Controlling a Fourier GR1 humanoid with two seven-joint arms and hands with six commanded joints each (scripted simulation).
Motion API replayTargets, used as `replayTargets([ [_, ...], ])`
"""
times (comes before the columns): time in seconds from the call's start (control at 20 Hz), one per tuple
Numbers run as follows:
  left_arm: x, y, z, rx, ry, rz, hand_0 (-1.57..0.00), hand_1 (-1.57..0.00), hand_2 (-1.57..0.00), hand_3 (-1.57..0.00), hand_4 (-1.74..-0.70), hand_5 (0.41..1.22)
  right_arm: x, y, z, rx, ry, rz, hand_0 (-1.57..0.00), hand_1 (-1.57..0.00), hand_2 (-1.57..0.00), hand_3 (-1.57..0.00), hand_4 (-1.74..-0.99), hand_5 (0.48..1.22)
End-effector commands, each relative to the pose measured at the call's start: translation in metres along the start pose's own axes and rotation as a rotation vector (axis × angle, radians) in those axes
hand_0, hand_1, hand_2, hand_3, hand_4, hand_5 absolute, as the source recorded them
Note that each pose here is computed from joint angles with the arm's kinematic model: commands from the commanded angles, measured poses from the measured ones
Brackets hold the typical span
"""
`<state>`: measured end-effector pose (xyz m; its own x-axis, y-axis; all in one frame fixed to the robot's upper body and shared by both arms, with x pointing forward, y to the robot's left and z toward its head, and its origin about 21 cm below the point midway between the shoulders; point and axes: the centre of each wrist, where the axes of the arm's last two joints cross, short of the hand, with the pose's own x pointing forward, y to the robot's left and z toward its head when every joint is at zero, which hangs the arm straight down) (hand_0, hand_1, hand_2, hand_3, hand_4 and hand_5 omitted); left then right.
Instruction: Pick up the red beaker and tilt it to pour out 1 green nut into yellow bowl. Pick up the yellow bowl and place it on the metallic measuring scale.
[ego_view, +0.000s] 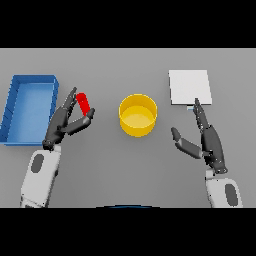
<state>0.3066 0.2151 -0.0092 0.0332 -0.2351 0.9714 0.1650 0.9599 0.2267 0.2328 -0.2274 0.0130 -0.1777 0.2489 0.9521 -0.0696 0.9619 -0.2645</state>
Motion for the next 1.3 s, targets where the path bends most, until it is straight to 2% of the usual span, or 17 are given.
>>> replayTargets([
  [0.0,0.001,-0.002,-0.007,-0.003,-0.007,-0.011,0.0,0.0,0.0,0.0,-1.2,0.651,0.001,-0.002,0.002,-0.004,0.0,-0.014,0.0,0.0,0.0,0.0,-1.222,0.627],
  [0.4,0.003,-0.016,-0.04,0.009,0.011,-0.045,0.0,0.0,0.0,0.0,-1.21,0.673,0.001,-0.004,0.0,-0.009,0.021,-0.026,0.0,0.0,0.0,0.0,-1.24,0.639],
  [0.5,-0.003,-0.014,-0.042,0.02,0.005,-0.035,0.0,0.0,0.0,0.0,-1.23,0.687,-0.001,-0.003,0.005,-0.01,0.028,-0.023,0.0,0.0,0.0,0.0,-1.242,0.642],
  [0.7,-0.01,-0.018,-0.051,0.041,-0.034,0.054,0.0,0.0,-0.01,0.0,-1.3,0.719,-0.001,-0.006,0.002,-0.019,0.031,-0.016,0.0,0.0,0.0,0.0,-1.246,0.646],
  [0.75,-0.013,-0.022,-0.052,0.041,-0.027,0.072,0.0,-0.01,-0.05,-0.04,-1.33,0.738,-0.001,-0.007,0.003,-0.02,0.033,-0.024,0.0,0.0,0.0,0.0,-1.244,0.644],
  [0.85,-0.013,-0.027,-0.056,0.061,-0.043,0.089,-0.21,-0.23,-0.29,-0.25,-1.4,0.787,0.001,-0.002,-0.001,-0.02,0.034,-0.024,0.0,0.0,0.0,0.0,-1.24,0.645],
  [0.9,-0.015,-0.028,-0.056,0.082,-0.046,0.086,-0.38,-0.41,-0.46,-0.52,-1.41,0.874,0.0,-0.006,-0.001,-0.024,0.028,-0.017,0.0,0.0,0.0,0.0,-1.236,0.647],
  [0.95,-0.014,-0.029,-0.058,0.106,-0.027,0.065,-0.55,-0.59,-0.66,-0.73,-1.47,0.943,-0.002,-0.007,0.001,-0.021,0.028,-0.018,0.0,0.0,0.0,0.0,-1.237,0.648],
  [1.0,-0.012,-0.033,-0.059,0.109,-0.031,0.034,-0.76,-0.78,-0.84,-0.88,-1.52,0.999,0.001,-0.007,0.001,-0.017,0.028,-0.027,0.0,0.0,0.0,0.0,-1.239,0.648],
  [1.1,-0.01,-0.037,-0.06,0.099,-0.057,-0.02,-1.05,-1.07,-1.11,-1.06,-1.59,1.079,0.003,-0.006,0.001,-0.027,0.033,-0.021,0.0,0.0,0.0,0.0,-1.239,0.648],
  [1.2,-0.011,-0.039,-0.061,0.091,-0.067,-0.014,-1.24,-1.25,-1.27,-1.15,-1.64,1.13,0.003,-0.003,0.002,-0.022,0.026,-0.021,0.0,0.0,0.0,0.0,-1.242,0.65],
  [1.25,-0.007,-0.04,-0.062,0.086,-0.058,-0.015,-1.3,-1.31,-1.33,-1.24,-1.6,1.148,0.002,-0.003,0.0,-0.02,0.029,-0.037,0.0,0.0,0.0,0.0,-1.25,0.647],
])
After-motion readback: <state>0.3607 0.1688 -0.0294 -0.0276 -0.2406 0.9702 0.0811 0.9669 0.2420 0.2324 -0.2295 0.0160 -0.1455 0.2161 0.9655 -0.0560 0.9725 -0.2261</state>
